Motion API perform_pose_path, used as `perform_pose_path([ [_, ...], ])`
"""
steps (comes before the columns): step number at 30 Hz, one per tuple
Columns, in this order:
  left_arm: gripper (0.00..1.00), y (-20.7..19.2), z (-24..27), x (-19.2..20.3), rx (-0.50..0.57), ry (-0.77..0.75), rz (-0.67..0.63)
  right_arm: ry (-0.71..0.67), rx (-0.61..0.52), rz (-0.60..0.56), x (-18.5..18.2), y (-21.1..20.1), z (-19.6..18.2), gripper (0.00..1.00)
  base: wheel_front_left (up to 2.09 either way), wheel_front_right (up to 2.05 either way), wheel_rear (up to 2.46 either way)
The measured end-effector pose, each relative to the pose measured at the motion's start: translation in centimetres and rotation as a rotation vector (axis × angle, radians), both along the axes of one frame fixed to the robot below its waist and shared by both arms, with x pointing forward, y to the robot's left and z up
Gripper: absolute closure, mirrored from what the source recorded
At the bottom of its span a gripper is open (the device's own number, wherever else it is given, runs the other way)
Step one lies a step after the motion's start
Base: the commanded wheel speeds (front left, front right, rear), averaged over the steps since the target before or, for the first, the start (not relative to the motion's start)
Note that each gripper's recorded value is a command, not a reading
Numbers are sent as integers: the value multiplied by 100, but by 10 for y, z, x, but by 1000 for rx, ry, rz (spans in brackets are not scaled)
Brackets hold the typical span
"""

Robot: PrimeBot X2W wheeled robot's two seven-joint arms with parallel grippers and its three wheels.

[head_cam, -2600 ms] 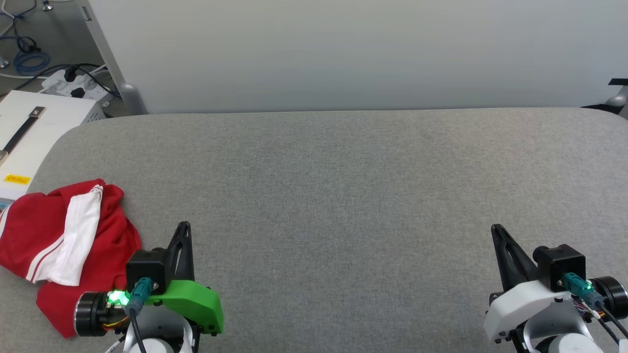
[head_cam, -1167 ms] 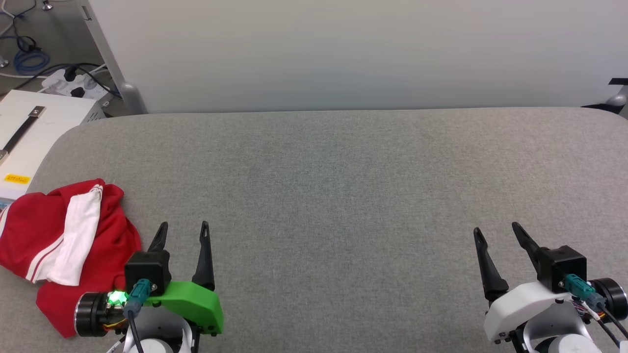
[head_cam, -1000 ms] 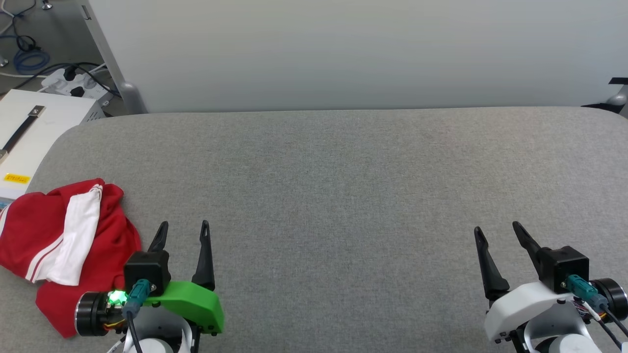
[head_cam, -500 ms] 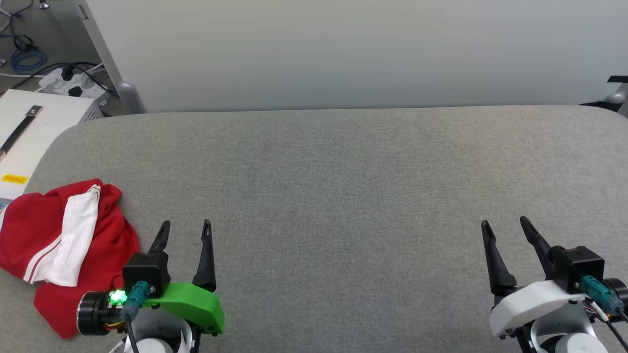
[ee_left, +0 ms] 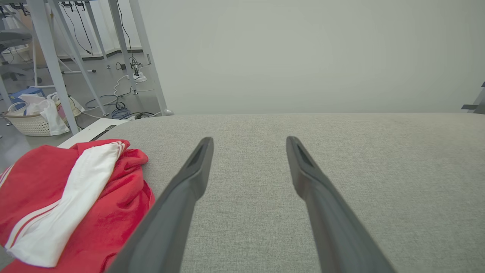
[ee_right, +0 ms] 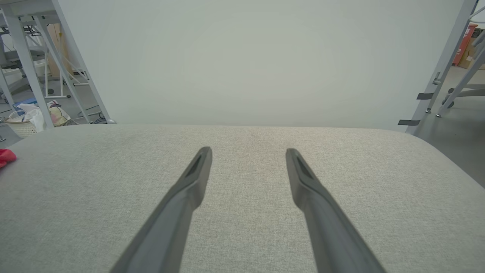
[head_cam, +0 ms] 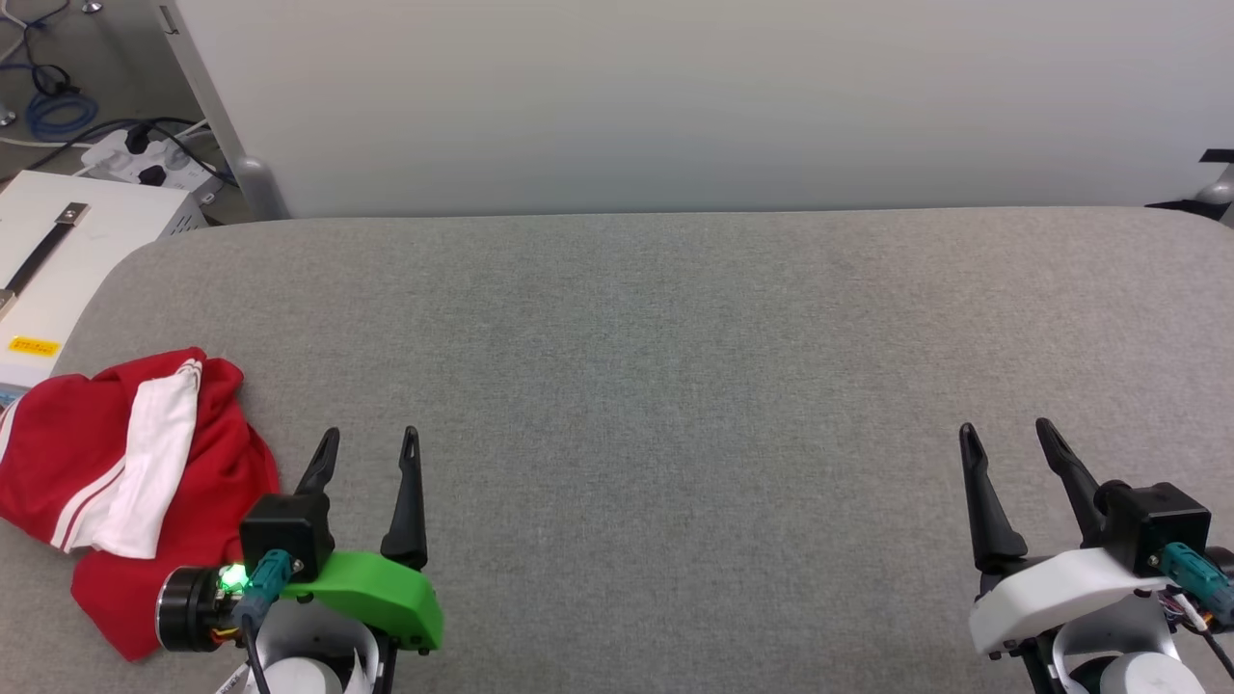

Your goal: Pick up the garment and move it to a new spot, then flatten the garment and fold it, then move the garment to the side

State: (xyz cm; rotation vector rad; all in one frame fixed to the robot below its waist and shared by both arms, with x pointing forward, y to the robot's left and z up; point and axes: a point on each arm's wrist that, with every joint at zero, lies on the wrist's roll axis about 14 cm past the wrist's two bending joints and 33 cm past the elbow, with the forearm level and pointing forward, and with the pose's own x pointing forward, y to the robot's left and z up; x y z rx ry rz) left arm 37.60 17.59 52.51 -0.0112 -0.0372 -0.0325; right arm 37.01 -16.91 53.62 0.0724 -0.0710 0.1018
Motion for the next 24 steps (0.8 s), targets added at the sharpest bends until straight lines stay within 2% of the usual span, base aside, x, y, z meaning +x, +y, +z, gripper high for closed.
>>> perform_pose_path([
  [8, 0, 14, -1, -5, -13, -8, 34, -19, 5, 46, 6, 15, 5, 0, 0, 0, 0],
  [24, 0, 79, -3, -41, -28, -21, 230, -54, 25, 281, 21, 97, 17, 0, 0, 0, 0],
])
